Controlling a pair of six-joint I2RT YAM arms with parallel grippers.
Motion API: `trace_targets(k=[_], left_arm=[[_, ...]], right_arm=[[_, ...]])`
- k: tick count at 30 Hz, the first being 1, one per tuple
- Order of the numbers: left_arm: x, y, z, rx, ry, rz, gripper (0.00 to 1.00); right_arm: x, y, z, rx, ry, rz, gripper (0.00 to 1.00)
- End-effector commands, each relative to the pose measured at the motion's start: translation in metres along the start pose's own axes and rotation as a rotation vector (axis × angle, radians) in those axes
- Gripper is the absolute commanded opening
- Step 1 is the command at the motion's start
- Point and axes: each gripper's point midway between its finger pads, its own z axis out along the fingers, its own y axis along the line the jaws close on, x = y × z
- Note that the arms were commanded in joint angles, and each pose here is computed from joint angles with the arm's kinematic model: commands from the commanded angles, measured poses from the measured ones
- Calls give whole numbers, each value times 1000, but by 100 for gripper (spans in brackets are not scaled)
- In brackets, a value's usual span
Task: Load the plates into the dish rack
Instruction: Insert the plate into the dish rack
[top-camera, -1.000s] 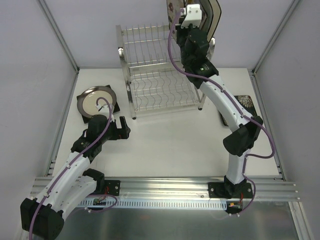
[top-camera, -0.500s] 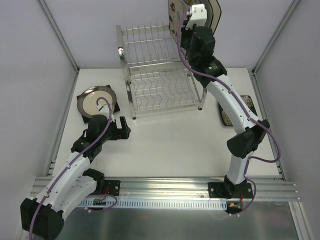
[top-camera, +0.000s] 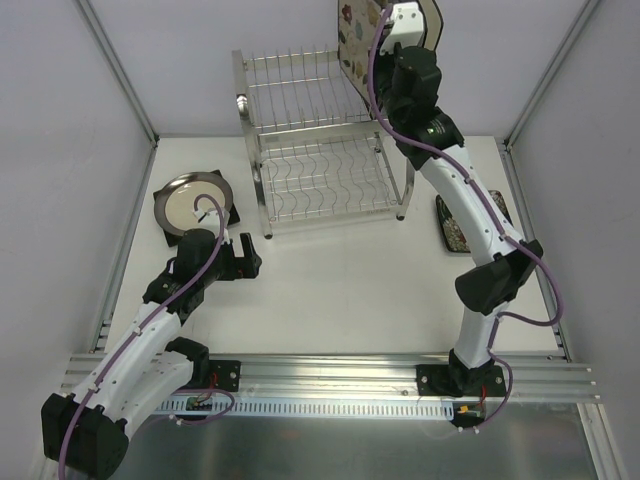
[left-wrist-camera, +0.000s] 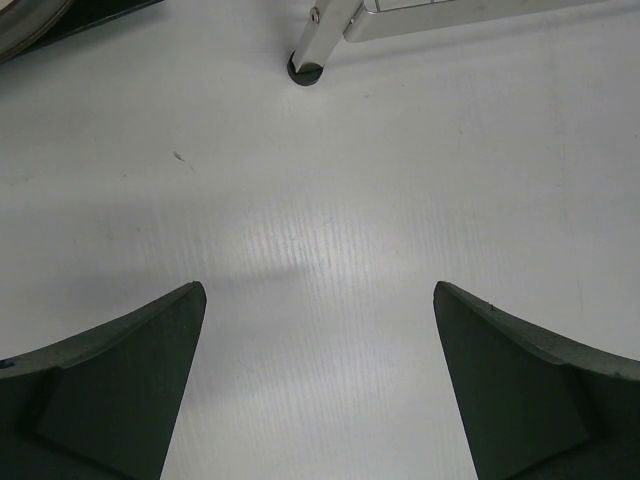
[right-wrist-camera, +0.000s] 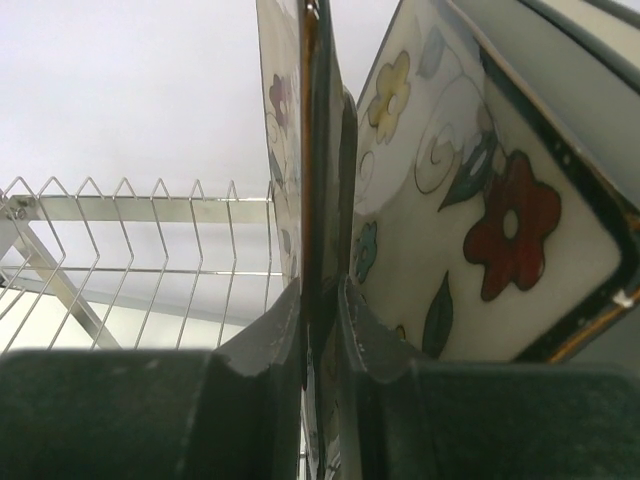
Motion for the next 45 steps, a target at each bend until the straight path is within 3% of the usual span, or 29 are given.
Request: trace_targets(k=[1,19,28,45], left_arm=[[-9,-7,-1,32,-23,-9,99],[-8,-6,-1,32,-23,-11,99],[-7,-7,0,32,-16,-9,99],[-7,-7,0,33,-14,-6,99]], right_arm=[[-81,38,-13,-208,-240,62,0],[-152,28,-23,-167,-530,116,1],[-173,26,-32,-141,-610,106,1],[-154,49,-31,-96,-566,124,1]])
